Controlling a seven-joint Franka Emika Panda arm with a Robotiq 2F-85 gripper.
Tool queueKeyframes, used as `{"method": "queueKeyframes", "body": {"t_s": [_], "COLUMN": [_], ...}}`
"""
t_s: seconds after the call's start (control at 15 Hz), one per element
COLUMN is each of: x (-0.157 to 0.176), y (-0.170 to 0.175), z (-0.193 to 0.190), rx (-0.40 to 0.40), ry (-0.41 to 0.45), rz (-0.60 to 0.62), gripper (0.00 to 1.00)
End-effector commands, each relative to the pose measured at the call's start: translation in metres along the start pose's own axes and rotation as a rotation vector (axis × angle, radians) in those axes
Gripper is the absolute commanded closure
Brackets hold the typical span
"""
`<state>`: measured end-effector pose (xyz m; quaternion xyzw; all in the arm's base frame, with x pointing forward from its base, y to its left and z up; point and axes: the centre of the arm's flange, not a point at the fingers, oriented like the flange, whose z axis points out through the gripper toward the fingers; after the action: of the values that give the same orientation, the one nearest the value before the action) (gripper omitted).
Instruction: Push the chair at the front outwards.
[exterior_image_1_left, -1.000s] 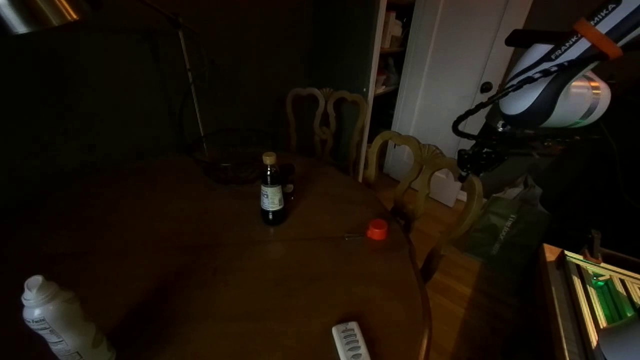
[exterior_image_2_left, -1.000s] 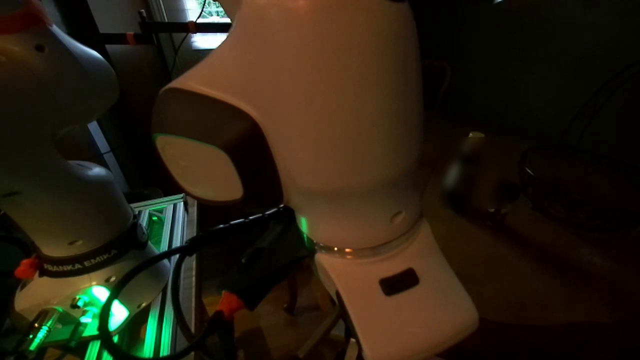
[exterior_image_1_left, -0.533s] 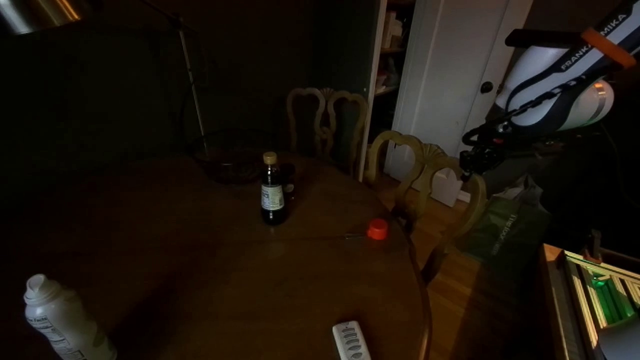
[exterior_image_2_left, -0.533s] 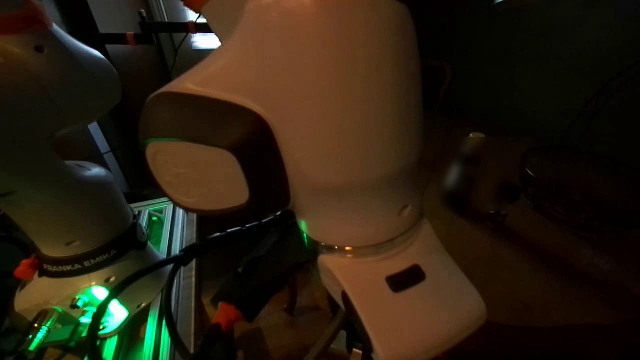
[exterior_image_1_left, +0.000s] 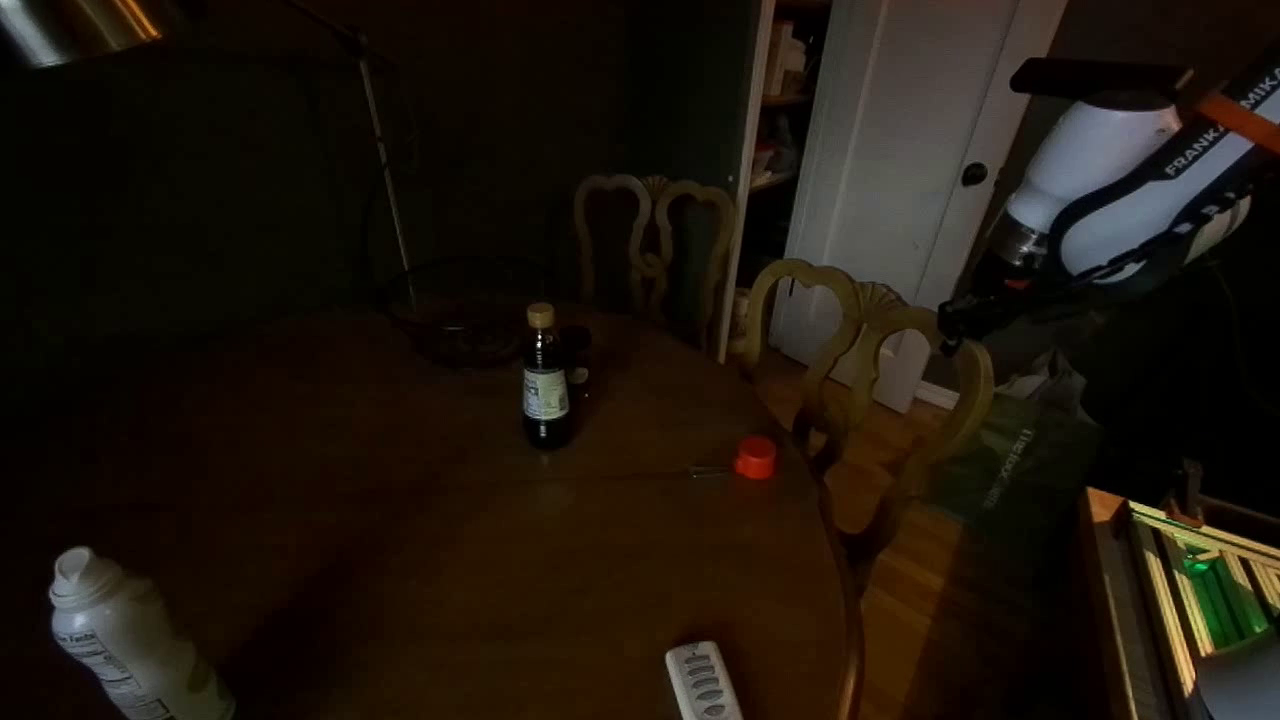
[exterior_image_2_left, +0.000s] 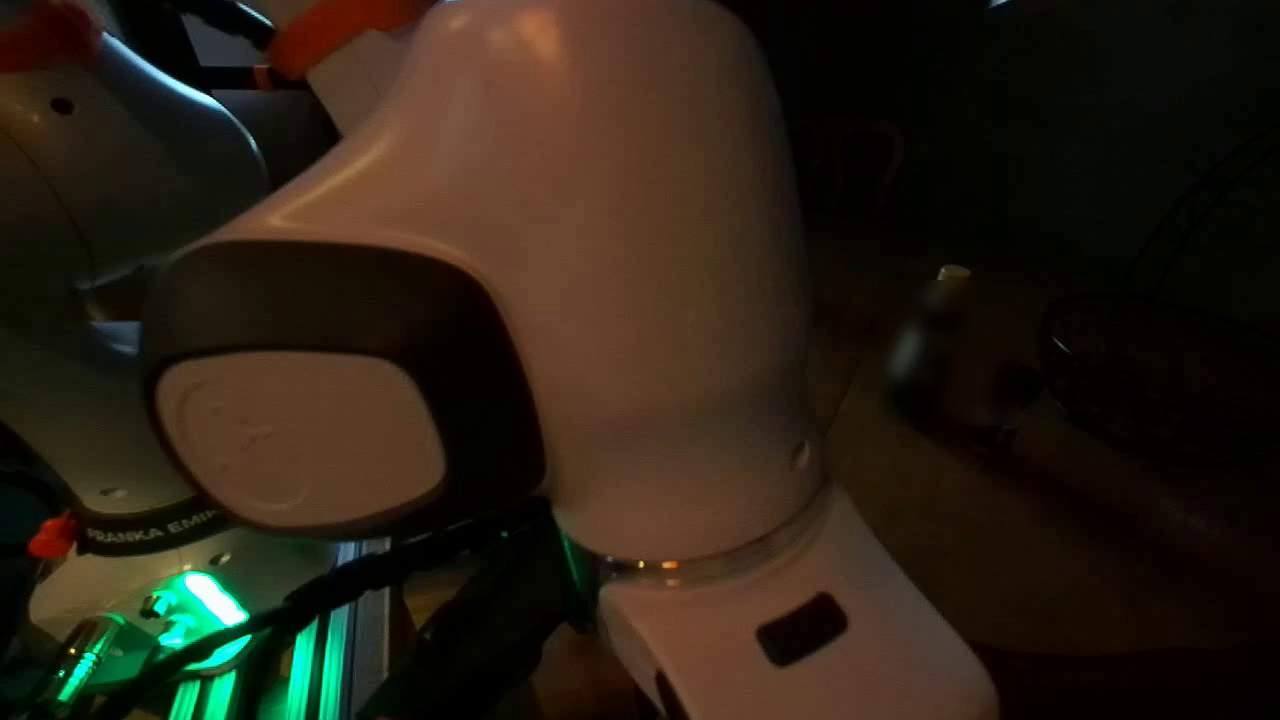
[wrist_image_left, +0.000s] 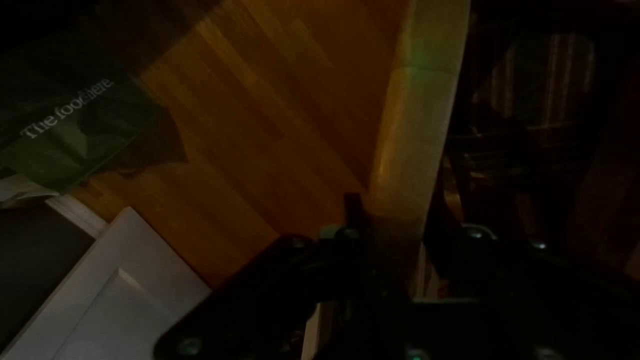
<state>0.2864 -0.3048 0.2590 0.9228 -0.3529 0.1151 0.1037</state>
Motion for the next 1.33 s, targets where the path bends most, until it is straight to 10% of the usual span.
{"method": "queueKeyframes", "body": {"t_s": [0.0, 1.27], "x": [-0.008, -0.025], "y": [0.043, 0.107], "z": [0.017, 0.015], "rx": [-0.146, -0.109], "ry": [0.041, 0.187], "rz": [0.038, 0.128], "gripper": [0.92, 0.92]}}
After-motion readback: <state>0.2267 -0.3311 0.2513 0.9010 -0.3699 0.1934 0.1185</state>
